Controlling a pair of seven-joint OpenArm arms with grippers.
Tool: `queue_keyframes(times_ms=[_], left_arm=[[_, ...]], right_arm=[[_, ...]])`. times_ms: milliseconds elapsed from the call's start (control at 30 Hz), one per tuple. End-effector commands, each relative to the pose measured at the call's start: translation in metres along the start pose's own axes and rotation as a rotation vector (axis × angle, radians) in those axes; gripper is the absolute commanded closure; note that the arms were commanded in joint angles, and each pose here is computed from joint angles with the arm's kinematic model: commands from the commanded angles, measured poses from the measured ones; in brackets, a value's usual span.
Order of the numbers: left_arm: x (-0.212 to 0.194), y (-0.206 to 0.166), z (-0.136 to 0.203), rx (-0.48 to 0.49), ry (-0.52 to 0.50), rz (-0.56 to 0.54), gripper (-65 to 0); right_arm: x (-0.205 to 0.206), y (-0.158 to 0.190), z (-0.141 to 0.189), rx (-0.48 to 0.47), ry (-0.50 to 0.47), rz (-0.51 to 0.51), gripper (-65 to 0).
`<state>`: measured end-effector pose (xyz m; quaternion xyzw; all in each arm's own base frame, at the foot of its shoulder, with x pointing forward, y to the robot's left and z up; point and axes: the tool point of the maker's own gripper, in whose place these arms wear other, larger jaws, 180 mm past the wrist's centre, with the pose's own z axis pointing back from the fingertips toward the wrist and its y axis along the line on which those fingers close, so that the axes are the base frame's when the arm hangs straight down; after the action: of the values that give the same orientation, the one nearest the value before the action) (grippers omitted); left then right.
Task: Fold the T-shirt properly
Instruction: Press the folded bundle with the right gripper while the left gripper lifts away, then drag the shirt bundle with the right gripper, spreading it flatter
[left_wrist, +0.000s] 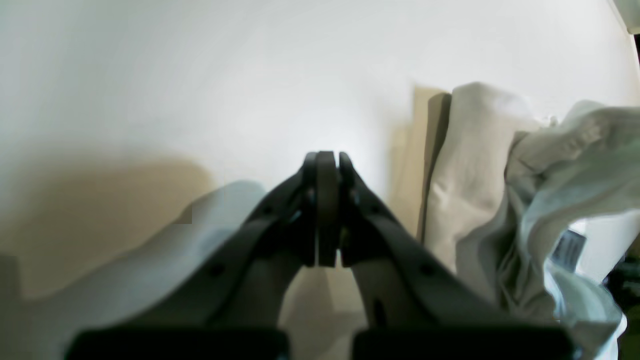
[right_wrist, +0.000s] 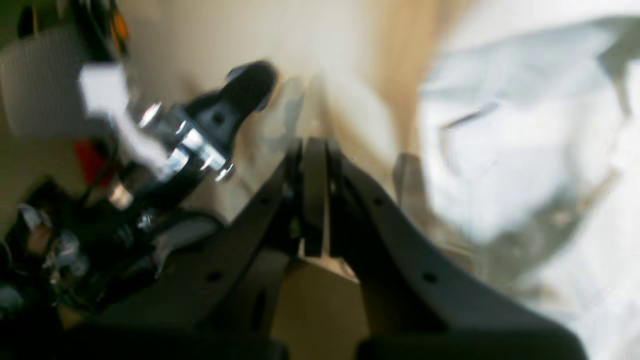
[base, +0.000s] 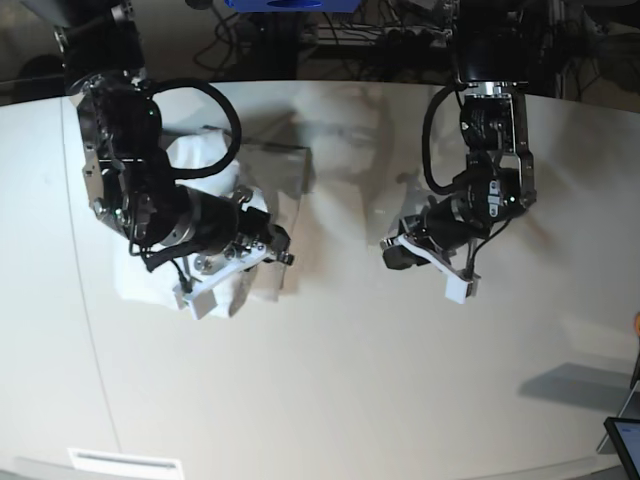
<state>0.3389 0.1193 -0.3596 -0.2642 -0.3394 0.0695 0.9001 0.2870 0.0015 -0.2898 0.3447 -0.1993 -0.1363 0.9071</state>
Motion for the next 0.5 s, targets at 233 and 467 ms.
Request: queue_keyframes(times_ms=[233, 467], left_arm=[[0.011, 0.006, 0.014, 0.010, -0.034, -0.051, 0.0], [0.007, 0.009, 0.015, 0.019, -0.026, -0.051, 0.0]], right_arm=[[0.016, -0.070, 0.022, -0.159, -0.136, -0.012, -0.1], [0.040, -0.105, 0.045, -0.261, -0.225, 0.012, -0.1]])
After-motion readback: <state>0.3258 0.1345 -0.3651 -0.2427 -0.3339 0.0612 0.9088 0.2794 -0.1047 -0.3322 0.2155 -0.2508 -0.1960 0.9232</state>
